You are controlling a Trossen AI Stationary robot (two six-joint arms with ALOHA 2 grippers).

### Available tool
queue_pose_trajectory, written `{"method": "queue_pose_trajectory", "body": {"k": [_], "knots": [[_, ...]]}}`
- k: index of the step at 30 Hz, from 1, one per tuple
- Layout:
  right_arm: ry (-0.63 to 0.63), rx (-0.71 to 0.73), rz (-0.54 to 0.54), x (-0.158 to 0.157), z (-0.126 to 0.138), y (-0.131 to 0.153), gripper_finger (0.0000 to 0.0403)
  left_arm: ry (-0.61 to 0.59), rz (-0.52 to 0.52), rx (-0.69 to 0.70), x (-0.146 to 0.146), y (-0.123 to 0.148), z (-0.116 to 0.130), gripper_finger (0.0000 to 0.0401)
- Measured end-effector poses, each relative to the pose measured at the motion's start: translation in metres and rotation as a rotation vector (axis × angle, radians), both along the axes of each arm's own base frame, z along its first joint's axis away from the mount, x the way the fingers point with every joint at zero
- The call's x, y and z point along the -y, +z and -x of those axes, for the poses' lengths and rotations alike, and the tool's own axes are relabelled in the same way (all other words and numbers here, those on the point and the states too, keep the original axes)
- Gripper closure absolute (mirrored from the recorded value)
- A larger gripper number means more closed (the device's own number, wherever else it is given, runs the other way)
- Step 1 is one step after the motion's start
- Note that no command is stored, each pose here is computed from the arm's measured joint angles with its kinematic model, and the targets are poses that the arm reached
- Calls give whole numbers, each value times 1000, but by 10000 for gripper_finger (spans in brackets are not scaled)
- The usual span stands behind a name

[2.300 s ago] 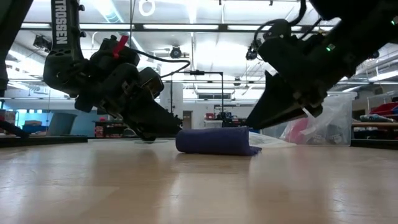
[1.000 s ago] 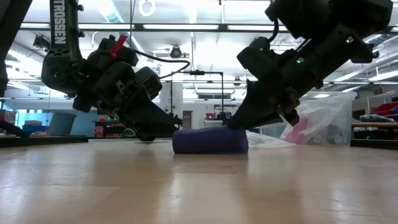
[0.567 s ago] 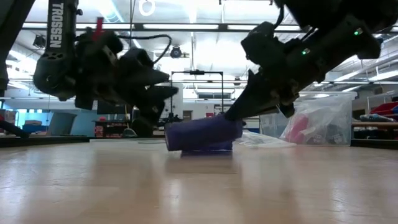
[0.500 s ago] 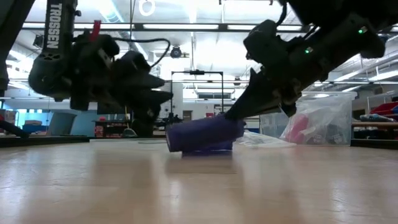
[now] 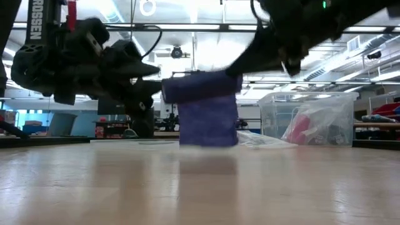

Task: Roll bandage
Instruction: Roll the blue bandage

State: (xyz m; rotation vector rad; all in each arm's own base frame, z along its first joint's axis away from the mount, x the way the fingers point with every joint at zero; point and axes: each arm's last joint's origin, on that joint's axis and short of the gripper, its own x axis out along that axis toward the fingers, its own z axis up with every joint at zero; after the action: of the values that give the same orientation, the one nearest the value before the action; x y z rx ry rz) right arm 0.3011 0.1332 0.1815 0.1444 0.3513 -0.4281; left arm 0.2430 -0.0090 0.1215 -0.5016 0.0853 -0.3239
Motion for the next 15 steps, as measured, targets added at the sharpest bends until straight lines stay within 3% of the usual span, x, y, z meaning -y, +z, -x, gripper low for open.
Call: {"method": "queue_pose_trajectory", "body": {"k": [8, 15], "knots": [[-41, -50, 127, -14, 4, 32, 403, -37, -10, 96, 12, 18, -11, 254], [-86, -83, 237, -29, 8, 57, 403, 78, -146, 273, 9, 48, -9, 254]]}}
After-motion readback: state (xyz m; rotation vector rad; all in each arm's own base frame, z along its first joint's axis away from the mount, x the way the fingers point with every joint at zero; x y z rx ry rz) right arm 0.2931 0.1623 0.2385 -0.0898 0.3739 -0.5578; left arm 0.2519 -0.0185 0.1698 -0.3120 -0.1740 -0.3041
